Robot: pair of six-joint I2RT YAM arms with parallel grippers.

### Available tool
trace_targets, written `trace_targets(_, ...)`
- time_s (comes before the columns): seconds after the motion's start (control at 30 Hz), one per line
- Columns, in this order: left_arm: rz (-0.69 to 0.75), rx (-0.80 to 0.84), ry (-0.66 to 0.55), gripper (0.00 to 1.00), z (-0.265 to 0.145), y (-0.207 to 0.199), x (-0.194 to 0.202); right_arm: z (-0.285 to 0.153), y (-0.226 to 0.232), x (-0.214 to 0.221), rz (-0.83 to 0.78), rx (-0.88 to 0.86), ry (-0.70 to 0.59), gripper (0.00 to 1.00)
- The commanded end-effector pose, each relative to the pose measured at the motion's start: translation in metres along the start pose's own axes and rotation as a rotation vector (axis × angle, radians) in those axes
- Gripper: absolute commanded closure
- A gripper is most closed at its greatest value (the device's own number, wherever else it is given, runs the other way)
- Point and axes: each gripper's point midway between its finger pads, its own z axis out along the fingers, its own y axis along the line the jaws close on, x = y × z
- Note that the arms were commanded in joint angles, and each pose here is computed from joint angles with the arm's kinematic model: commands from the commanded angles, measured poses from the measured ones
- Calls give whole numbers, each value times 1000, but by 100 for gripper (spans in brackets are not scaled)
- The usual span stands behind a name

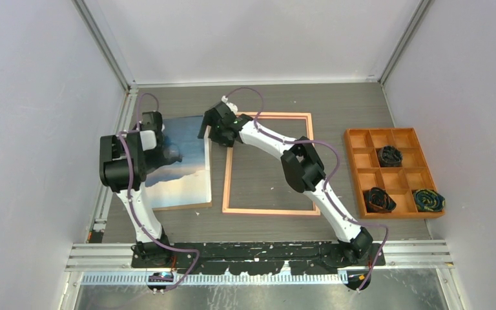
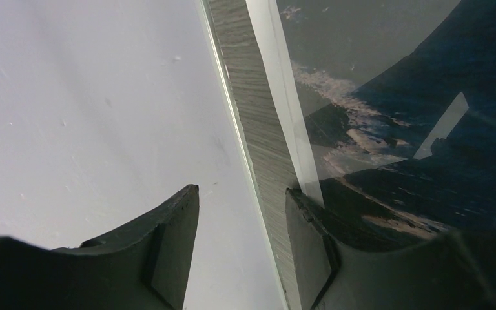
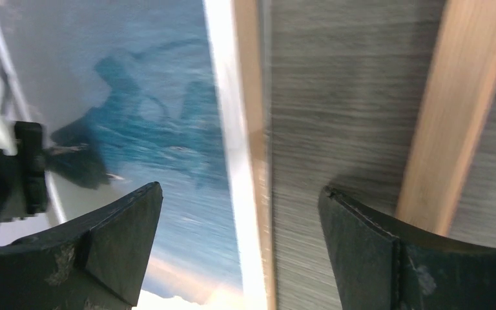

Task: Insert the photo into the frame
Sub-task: Pick up the photo frame item at the center of the board.

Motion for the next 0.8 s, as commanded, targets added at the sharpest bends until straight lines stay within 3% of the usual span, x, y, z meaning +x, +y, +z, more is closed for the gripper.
trace_targets(0.0,72,234,-49,45,6,-77,-1,14,-6,9,-14,25,14,5)
trace_targets(0.33,101,225,-69,46,5,-78,-5,15,19,4,19,-85,-2,8)
trace_targets(0.77,136,226,-96,48,5,-79,-8,-15,69,-10,58,-284,3,14)
